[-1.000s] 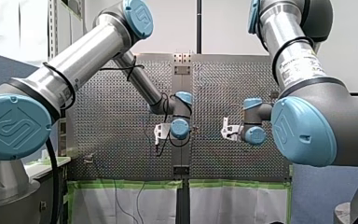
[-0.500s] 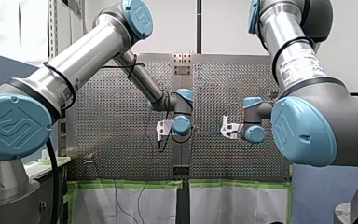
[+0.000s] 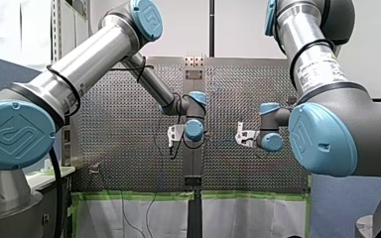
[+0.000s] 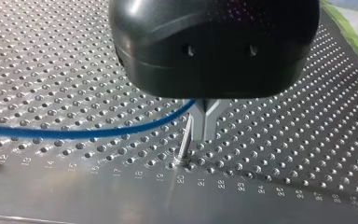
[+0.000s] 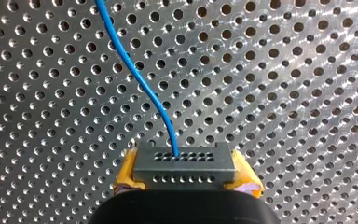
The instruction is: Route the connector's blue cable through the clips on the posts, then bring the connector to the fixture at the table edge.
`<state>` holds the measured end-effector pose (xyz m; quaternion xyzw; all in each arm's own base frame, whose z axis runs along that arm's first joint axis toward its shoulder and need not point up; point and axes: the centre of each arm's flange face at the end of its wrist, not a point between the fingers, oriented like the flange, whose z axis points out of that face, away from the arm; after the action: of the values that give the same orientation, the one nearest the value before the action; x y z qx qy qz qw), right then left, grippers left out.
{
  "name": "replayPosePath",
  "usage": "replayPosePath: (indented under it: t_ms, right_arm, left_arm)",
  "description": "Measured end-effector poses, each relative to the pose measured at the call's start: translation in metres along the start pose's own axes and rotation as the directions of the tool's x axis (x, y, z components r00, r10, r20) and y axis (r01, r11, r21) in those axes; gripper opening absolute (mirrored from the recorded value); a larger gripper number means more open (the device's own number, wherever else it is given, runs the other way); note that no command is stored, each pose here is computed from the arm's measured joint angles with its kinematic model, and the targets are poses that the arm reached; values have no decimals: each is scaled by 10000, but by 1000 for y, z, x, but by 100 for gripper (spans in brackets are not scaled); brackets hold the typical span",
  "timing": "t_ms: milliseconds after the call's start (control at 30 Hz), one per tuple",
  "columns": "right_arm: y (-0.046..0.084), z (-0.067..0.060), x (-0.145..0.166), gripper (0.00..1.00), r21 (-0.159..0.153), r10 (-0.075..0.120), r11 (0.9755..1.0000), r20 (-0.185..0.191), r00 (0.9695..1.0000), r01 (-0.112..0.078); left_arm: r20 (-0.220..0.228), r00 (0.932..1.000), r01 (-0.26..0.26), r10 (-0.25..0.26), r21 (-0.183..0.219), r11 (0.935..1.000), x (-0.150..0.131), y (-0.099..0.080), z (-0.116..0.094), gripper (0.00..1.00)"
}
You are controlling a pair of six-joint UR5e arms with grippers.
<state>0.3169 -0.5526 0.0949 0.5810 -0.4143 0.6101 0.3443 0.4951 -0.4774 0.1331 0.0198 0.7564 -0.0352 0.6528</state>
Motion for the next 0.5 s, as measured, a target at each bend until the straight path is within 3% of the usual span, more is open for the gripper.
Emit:
replayPosePath:
  t_ms: [500]
  right_arm:
    - [10,3,3,0,-130,269,9995,-218,9994,-272]
  left_arm:
    - [156,9997,165,-169,272,9995,-4,5,12,0]
